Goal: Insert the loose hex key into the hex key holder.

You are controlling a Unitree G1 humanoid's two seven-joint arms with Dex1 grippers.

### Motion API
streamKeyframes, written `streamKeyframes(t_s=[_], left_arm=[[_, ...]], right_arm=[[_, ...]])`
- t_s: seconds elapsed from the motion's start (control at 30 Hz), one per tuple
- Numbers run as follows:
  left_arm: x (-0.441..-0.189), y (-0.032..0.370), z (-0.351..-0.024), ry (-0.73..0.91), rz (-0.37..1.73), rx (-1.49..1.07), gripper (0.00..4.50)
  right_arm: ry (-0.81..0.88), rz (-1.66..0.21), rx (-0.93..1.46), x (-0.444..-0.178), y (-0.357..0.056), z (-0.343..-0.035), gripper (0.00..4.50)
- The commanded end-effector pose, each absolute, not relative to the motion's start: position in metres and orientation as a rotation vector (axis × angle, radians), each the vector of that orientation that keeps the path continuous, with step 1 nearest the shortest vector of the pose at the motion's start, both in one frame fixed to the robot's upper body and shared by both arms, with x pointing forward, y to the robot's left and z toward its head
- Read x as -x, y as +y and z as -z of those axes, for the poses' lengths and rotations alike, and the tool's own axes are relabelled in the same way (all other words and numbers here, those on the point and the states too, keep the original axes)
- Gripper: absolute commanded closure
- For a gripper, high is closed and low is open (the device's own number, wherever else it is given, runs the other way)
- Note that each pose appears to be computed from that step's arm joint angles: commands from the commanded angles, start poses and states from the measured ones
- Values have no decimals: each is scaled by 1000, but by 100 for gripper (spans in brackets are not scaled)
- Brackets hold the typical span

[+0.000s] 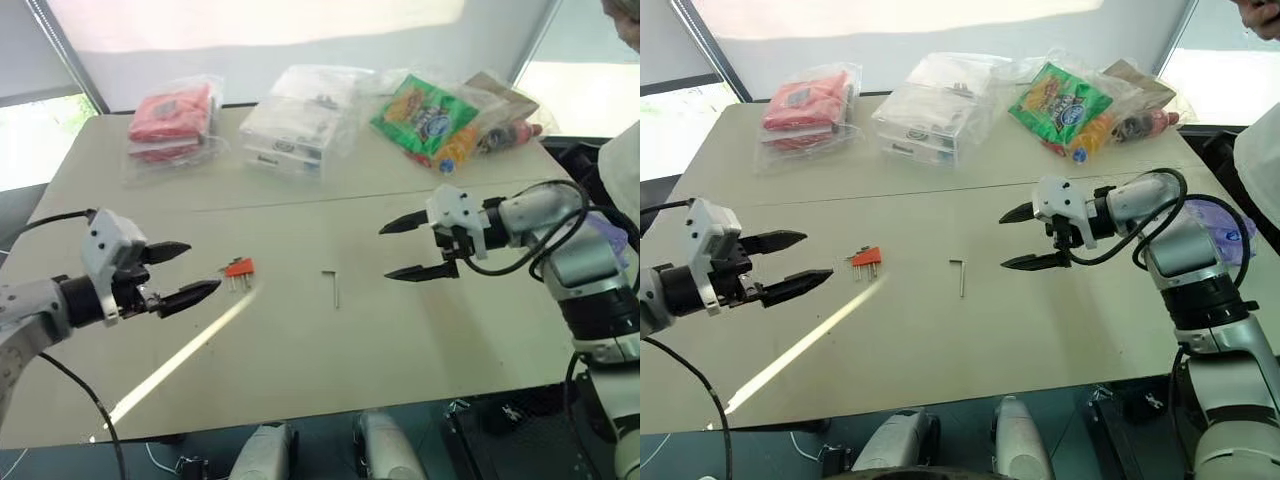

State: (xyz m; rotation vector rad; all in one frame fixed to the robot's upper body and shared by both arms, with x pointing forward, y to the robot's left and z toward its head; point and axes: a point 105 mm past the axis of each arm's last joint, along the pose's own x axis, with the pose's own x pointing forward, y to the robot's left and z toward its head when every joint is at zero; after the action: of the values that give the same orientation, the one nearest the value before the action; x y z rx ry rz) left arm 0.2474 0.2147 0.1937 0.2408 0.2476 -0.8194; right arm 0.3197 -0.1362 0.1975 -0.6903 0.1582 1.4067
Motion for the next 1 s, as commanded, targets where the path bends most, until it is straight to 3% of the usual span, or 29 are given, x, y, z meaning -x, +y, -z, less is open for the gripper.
streamKeyframes(t_s=[0.03,0.73,1.0], left_arm=[[-246,216,-208,205,830,-273,3],[-250,207,-218,159,827,-235,3],[-256,222,-210,168,731,-272,3]], right_arm=[[88,-1416,713,-321,-126,-217,56],[11,-1402,701,-326,-113,-220,56],[-101,-1363,633,-340,-81,-210,56]])
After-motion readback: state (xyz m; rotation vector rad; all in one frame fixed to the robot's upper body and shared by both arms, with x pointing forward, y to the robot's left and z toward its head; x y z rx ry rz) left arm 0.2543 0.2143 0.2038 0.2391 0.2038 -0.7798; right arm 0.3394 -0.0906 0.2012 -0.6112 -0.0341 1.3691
